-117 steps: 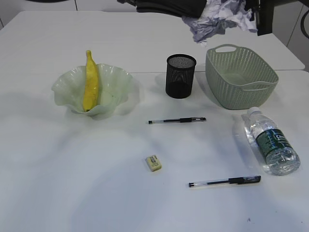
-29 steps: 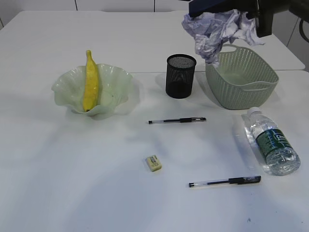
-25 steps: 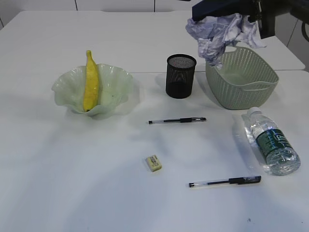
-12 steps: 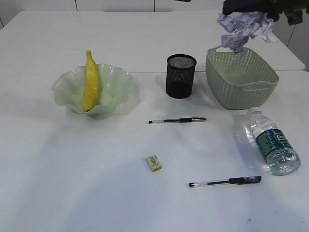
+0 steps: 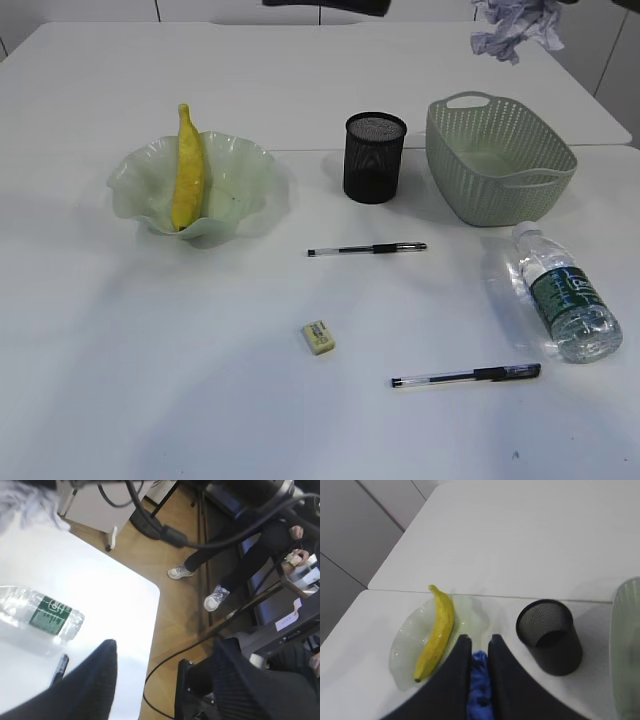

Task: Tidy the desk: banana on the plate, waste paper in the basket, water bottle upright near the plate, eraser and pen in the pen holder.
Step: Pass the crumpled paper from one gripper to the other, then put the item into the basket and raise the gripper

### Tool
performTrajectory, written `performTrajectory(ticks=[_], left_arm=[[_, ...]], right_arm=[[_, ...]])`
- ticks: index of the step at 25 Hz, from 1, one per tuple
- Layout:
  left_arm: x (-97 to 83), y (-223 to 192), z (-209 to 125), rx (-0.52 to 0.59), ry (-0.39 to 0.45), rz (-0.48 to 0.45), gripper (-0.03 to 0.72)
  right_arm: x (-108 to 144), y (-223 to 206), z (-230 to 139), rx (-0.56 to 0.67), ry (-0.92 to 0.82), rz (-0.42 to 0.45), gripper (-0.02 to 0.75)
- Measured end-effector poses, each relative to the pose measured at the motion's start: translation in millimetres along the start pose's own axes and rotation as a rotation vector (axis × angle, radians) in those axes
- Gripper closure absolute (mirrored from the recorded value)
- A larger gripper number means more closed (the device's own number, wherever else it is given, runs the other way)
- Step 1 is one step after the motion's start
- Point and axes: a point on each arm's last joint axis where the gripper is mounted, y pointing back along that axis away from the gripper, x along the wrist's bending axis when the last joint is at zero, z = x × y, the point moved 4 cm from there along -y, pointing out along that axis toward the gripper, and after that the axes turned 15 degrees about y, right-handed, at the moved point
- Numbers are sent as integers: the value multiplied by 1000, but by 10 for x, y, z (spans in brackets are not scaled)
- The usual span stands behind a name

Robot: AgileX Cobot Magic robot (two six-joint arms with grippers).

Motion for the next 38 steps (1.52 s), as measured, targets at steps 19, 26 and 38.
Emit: performTrajectory(ticks=[19, 26, 38], left_arm=[[136, 10, -60, 48, -41, 103, 261], [212, 23, -90, 75, -64, 160, 261], [279, 38, -115, 98, -80, 211, 261]], right_arm=[[-694, -537, -248, 109, 277, -239, 687], [-927, -760, -296, 139, 366, -291, 687], [-1273, -1090, -604, 169, 412, -389, 687]])
